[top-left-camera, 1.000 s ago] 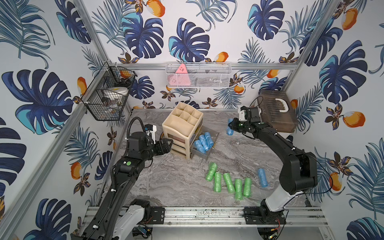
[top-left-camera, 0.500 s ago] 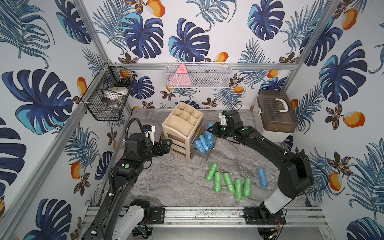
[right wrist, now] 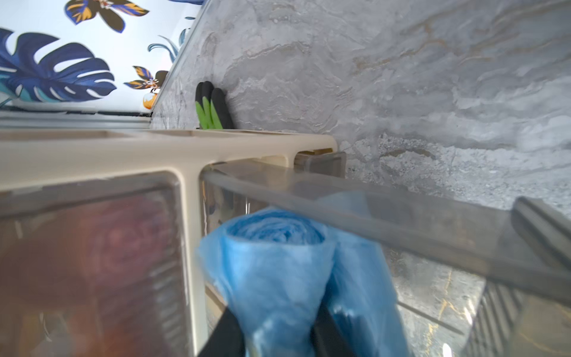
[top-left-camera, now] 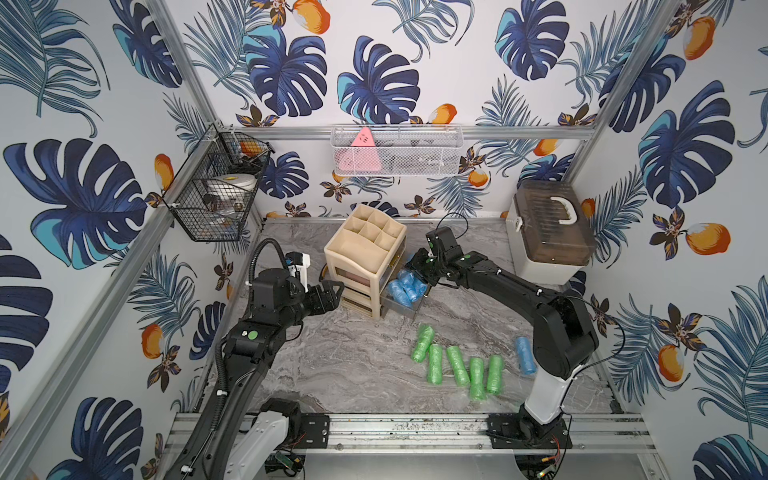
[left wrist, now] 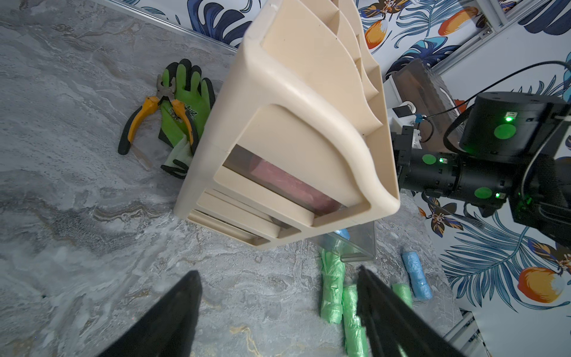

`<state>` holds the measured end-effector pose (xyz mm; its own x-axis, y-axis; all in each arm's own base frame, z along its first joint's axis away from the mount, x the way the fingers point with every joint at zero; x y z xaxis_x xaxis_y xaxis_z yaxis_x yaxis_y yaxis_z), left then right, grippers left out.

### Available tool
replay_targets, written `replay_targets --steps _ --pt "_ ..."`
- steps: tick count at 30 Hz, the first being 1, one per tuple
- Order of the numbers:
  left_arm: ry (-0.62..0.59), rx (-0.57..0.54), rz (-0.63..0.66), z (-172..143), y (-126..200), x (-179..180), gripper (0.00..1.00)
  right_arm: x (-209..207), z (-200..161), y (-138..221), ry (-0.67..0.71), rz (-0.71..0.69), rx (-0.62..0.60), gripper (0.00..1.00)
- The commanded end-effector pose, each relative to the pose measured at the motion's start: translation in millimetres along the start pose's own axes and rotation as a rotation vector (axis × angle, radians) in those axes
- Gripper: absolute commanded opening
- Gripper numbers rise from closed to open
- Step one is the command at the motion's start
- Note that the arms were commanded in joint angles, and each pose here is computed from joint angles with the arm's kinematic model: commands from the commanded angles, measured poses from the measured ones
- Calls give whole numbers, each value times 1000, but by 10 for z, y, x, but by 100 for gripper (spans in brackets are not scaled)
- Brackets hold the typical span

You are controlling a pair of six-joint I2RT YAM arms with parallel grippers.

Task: Sort the rolls of trash bags by color and place them into the drawer
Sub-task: Place the roll of trash bags in the drawer.

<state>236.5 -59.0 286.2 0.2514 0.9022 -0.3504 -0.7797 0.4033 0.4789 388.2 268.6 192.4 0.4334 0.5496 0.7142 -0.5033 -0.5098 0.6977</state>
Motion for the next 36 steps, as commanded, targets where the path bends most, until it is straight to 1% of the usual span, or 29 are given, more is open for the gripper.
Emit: replay_targets --steps 1,3,6,10,15,20,27,31,34,36 --pt "-12 -11 7 36 4 3 83 20 -13 -21 -28 -5 14 39" --pt "-12 -12 9 43 5 3 83 35 -11 -5 -27 0 13 44" --pt "-10 -15 8 46 11 0 83 61 -24 26 -25 12 21 55" --pt "-7 -15 7 46 12 -1 83 70 -48 114 -19 29 29 57" --pt "-6 -14 6 37 11 -1 83 55 -82 292 -2 54 23 56" --pt "-5 -18 3 47 14 -7 83 22 -114 318 26 50 42 47" --pt "-10 -17 10 29 43 -5 83 -75 -155 120 34 16 96 22" --pt "-11 -14 13 21 50 -3 83 -91 -196 -45 15 42 149 10" --pt "-14 -13 16 26 52 -2 83 -31 -222 -99 6 91 183 6" --pt "-17 -13 18 36 55 -3 83 13 -230 -104 4 118 195 7"
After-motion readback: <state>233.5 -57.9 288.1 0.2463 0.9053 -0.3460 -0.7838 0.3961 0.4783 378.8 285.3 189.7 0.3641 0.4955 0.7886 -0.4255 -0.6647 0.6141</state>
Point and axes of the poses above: each gripper's point midway between its finger pads, its own y axis back along the fingers, its own x axis along the line the jaws close on, z = x × y, the point moved 6 cm from there along y, back along the fingers, and after that the axes turned 13 degrees about -y, right-handed, at the moved point
